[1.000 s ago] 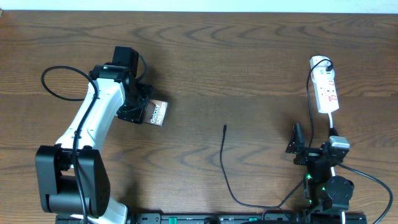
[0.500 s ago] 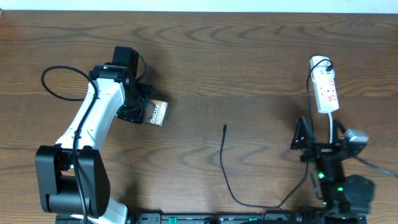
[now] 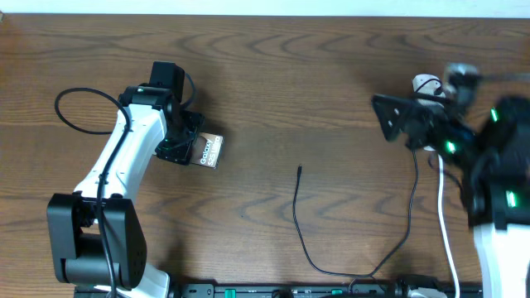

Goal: Plug charger to phone and switch on socket
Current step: 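Raise the right arm and move the right gripper toward the phone box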

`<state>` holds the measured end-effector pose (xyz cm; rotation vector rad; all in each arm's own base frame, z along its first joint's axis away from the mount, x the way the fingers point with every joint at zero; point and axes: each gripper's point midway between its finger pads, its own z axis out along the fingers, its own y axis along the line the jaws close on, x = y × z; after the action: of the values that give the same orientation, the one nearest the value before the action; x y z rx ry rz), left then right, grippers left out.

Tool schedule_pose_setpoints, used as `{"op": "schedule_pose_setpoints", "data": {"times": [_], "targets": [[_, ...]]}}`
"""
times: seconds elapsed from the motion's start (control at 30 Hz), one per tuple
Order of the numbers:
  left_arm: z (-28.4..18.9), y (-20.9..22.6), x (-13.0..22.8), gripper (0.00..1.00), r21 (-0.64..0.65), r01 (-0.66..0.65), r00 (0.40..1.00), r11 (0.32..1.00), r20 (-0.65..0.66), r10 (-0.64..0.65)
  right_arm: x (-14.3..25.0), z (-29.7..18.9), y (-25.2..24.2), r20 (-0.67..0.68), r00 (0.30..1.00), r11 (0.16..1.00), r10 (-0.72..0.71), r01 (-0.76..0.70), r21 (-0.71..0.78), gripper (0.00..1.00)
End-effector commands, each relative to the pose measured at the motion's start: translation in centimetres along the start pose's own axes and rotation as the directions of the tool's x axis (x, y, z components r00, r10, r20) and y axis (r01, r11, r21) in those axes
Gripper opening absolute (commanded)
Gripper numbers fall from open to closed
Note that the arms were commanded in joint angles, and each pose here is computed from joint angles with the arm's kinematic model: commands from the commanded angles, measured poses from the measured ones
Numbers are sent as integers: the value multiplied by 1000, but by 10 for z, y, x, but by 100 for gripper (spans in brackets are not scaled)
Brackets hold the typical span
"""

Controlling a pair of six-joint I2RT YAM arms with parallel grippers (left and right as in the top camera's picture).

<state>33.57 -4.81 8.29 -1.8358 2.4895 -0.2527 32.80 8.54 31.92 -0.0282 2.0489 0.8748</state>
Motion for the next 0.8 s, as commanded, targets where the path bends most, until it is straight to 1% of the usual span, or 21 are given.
{"op": "schedule_pose_setpoints", "data": {"times": [0.0, 0.03, 0.07, 0.1, 0.17, 0.3, 0.37, 0.4, 0.5, 0.57, 0.67, 0.77], "targets": [[-20, -12, -2, 8, 63, -23, 999, 998, 27, 22, 17, 22, 20, -179, 977, 959, 118, -159, -236, 99], [-20, -12, -2, 7, 63, -23, 999, 998, 27, 22, 21, 33, 13, -224, 957, 944, 183, -235, -233, 99], [-20, -12, -2, 7, 63, -23, 999, 998, 27, 22, 27, 46, -1, -274, 918, 919, 288, -345, -191, 99], [-20, -12, -2, 7, 63, -23, 999, 998, 27, 22, 30, 51, -6, -290, 902, 908, 321, -380, -175, 99], [-20, -12, -2, 7, 63, -24, 999, 998, 27, 22, 44, 68, -25, -347, 836, 866, 425, -487, -112, 99], [-20, -12, -2, 8, 63, -24, 999, 998, 27, 22, 66, 92, -52, -418, 709, 777, 568, -630, -12, 99], [-20, -12, -2, 7, 63, -24, 999, 998, 27, 22, 78, 102, -54, -472, 658, 743, 586, -669, -11, 99], [-20, -12, -2, 8, 63, -24, 999, 998, 27, 22, 83, 106, -53, -499, 646, 735, 578, -677, -24, 99], [-20, -12, -2, 7, 63, -24, 999, 998, 27, 22, 93, 114, -39, -576, 680, 752, 454, -639, -161, 99], [-20, -12, -2, 7, 63, -24, 999, 998, 27, 22, 100, 116, -29, -609, 698, 748, 377, -617, -244, 99], [-20, -12, -2, 7, 63, -24, 999, 998, 27, 22, 114, 123, -18, -641, 705, 745, 305, -596, -301, 99], [-20, -12, -2, 7, 63, -24, 999, 998, 27, 22, 129, 130, -5, -648, 735, 765, 200, -530, -366, 99]]}}
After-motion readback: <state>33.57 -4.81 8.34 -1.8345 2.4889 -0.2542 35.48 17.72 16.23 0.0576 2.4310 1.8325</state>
